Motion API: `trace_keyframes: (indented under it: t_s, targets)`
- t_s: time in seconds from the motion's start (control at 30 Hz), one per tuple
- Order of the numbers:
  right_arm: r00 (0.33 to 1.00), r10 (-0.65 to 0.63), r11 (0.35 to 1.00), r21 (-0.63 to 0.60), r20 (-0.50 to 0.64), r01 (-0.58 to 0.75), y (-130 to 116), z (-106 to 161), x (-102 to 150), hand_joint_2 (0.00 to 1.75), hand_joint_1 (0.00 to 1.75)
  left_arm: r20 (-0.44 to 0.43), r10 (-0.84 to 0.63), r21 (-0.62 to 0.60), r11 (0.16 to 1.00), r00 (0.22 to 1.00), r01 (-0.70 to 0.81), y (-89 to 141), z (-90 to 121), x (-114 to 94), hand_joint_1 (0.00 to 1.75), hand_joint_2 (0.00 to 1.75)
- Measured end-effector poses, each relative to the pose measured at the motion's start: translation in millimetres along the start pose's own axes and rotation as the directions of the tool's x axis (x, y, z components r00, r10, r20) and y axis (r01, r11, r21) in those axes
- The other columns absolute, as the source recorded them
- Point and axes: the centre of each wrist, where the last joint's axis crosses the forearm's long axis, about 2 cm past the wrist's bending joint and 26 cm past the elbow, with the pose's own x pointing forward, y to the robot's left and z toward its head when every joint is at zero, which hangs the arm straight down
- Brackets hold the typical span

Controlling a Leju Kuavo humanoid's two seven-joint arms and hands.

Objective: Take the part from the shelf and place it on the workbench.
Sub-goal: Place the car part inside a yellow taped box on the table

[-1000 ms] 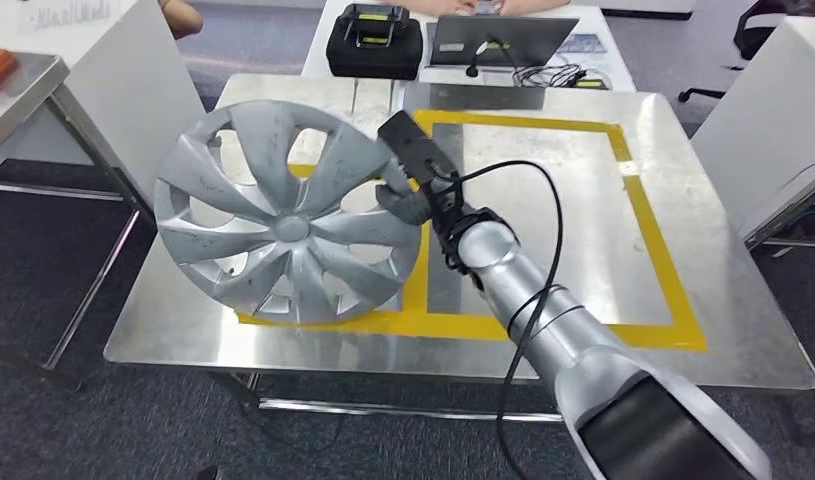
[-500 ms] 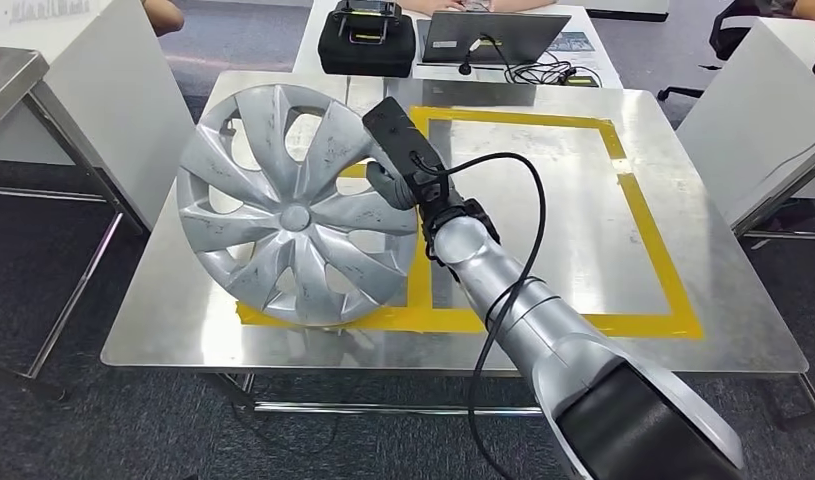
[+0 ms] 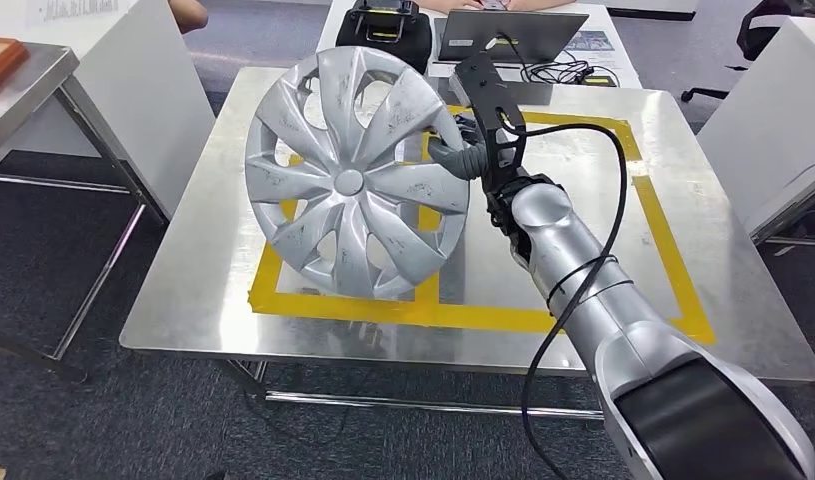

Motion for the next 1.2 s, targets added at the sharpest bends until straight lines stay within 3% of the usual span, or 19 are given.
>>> trace_keyframes:
  t_s: [0.07, 0.27, 0.53, 1.2]
  targets:
    - [1.0, -0.02, 1.0, 0.016, -0.018, 0.02, -2, 0, -1, 1.75, 1.75, -0.047, -0.021, -0.002, 1.0, 0.999, 0.021, -6, 0, -3, 0.0, 0.0]
    - [0.974, -0.161, 0.983, 0.064, -0.161, 0.173, -11, 3, -15, 1.75, 1.75, -0.058, -0.036, 0.006, 0.999, 0.998, 0.036, -19, -1, -6, 0.0, 0.0]
    - [0.879, -0.381, 0.92, -0.019, -0.288, 0.393, -38, 12, -42, 1.75, 1.75, -0.065, -0.056, -0.019, 0.998, 0.996, 0.055, -28, -1, -8, 0.0, 0.0]
    - [0.759, -0.528, 0.848, -0.19, -0.382, 0.494, -62, 32, -93, 1.75, 1.75, -0.059, -0.092, -0.038, 0.995, 0.994, 0.09, -32, -1, -9, 0.0, 0.0]
